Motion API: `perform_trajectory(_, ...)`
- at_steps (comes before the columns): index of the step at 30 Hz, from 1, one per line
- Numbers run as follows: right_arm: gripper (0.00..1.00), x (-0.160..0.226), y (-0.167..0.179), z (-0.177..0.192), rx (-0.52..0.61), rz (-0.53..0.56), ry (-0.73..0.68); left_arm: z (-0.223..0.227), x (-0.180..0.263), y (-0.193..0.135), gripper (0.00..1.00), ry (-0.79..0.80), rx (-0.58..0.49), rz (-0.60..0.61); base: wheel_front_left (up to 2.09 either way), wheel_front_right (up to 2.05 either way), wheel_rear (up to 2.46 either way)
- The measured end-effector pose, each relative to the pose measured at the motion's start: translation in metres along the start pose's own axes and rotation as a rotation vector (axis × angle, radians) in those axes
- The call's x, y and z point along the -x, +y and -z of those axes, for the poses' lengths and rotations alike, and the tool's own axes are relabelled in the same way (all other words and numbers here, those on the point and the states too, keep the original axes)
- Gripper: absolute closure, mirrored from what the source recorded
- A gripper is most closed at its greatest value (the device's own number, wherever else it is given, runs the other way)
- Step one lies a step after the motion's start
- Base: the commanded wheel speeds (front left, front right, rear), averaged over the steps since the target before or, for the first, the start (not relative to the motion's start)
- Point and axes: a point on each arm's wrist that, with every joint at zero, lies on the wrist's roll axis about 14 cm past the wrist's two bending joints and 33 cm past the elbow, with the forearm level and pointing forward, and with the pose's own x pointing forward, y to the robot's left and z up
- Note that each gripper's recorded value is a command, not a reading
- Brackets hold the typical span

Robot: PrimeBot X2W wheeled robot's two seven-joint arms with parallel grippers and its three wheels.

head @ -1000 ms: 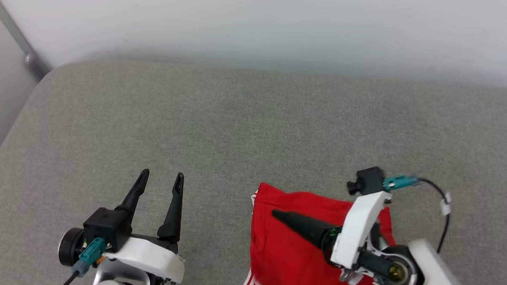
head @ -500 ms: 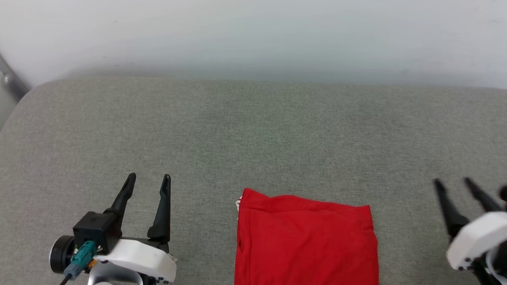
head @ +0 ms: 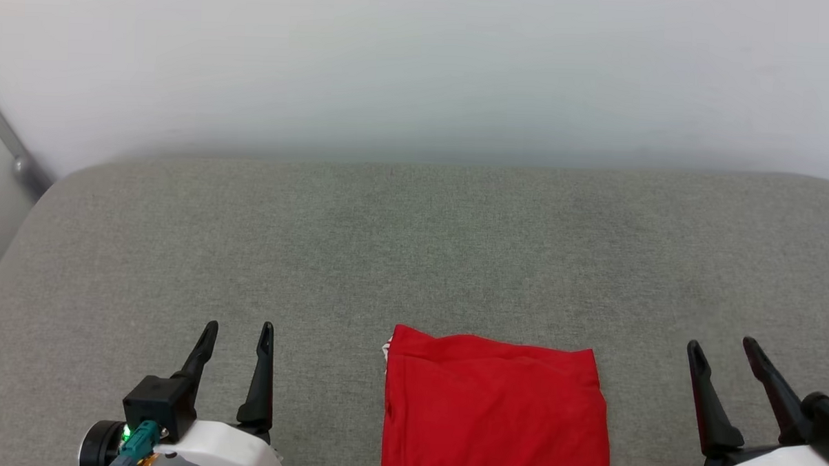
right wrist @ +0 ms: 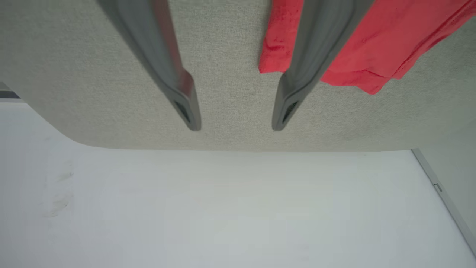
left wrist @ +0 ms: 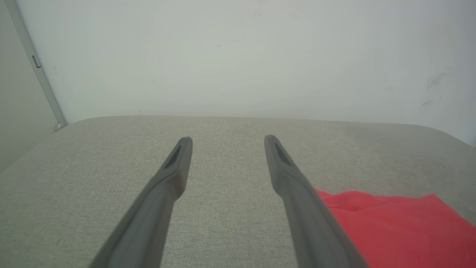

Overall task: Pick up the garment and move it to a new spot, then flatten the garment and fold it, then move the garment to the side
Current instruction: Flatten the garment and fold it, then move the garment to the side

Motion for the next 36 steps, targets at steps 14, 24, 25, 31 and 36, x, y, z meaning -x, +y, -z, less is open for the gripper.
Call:
perform_trajectory(14, 0.0, 0.014, 0.004, -0.005, -0.019, 0.017, 0.01, 0.008, 0.007, 0.0, 0.0, 0.033, -0.008, 0.001, 0.0, 0.0, 0.0)
perform_trajectory(24, 0.0, 0.031, -0.052, 0.048, -0.146, 0.168, 0.285, 0.004, 0.004, 0.006, 0.0, 0.01, 0.012, -0.034, 0.0, 0.0, 0.0)
perform_trajectory(25, 0.0, 0.035, -0.065, 0.056, -0.164, 0.199, 0.33, 0.003, 0.004, 0.007, 0.0, 0.001, 0.016, -0.039, 0.0, 0.0, 0.0)
perform_trajectory(31, 0.0, 0.055, -0.093, 0.111, -0.366, 0.255, 0.661, 0.0, 0.005, 0.017, 0.0, -0.021, 0.032, -0.088, 0.0, 0.0, 0.0)
perform_trajectory(36, 0.0, 0.044, -0.046, 0.139, -0.684, 0.121, 0.853, 0.001, -0.002, 0.019, 0.0, -0.025, 0.046, -0.099, 0.0, 0.0, 0.0)
